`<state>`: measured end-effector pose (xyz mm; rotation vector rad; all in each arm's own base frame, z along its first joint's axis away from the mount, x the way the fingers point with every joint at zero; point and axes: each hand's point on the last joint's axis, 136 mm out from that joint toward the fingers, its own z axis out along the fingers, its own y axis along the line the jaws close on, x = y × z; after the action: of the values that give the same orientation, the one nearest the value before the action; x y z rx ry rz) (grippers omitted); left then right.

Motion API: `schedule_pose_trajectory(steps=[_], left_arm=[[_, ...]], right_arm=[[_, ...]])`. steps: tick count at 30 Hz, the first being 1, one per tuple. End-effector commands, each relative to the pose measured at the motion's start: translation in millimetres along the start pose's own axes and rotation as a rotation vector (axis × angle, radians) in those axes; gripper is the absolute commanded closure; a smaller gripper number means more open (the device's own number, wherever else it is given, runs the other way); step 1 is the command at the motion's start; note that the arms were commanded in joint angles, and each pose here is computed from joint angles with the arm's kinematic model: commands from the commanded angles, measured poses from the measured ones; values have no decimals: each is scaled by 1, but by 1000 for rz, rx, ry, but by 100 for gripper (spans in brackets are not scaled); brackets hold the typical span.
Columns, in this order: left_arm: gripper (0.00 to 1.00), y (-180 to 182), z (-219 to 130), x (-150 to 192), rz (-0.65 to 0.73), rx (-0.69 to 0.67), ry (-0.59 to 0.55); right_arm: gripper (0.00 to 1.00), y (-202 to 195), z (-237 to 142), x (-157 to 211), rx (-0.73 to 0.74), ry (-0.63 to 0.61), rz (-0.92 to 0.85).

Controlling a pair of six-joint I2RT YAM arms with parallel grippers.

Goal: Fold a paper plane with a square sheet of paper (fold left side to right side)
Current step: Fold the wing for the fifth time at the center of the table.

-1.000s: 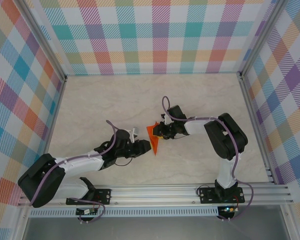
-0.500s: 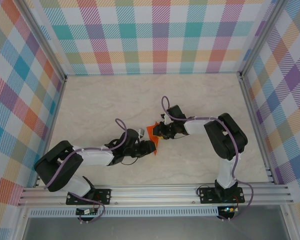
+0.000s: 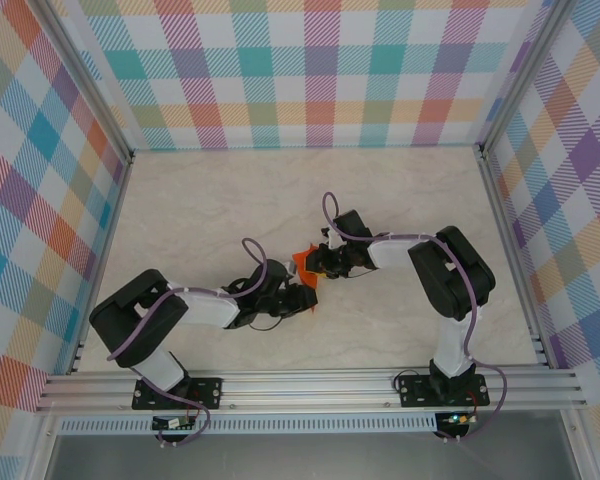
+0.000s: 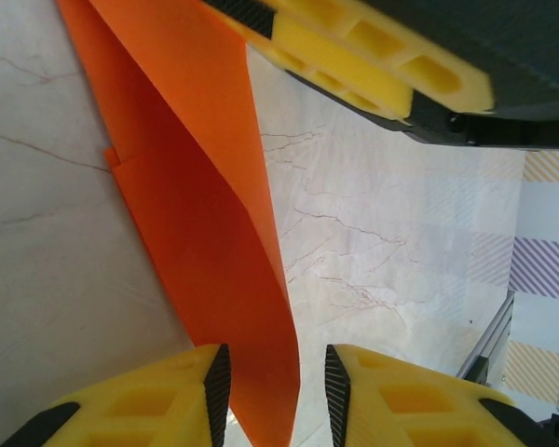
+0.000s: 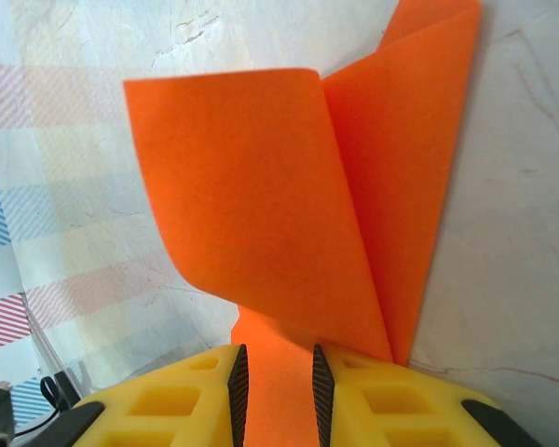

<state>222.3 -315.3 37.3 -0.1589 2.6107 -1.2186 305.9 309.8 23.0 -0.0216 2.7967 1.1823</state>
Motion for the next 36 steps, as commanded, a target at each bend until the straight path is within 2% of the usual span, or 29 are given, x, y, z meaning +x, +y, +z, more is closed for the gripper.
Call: schedule_pose_trajectory(steps=[1,13,36], left_arm=[[72,-14,4,-1,11,45,1],[84,-4,4,2,-2,10,4],[87,13,13,24,-38,-21,70]], right_arm=[[72,-22,7,16,82,53,33],[72,-22,7,16,84,53,31],[72,-23,6,16,91,52,31]])
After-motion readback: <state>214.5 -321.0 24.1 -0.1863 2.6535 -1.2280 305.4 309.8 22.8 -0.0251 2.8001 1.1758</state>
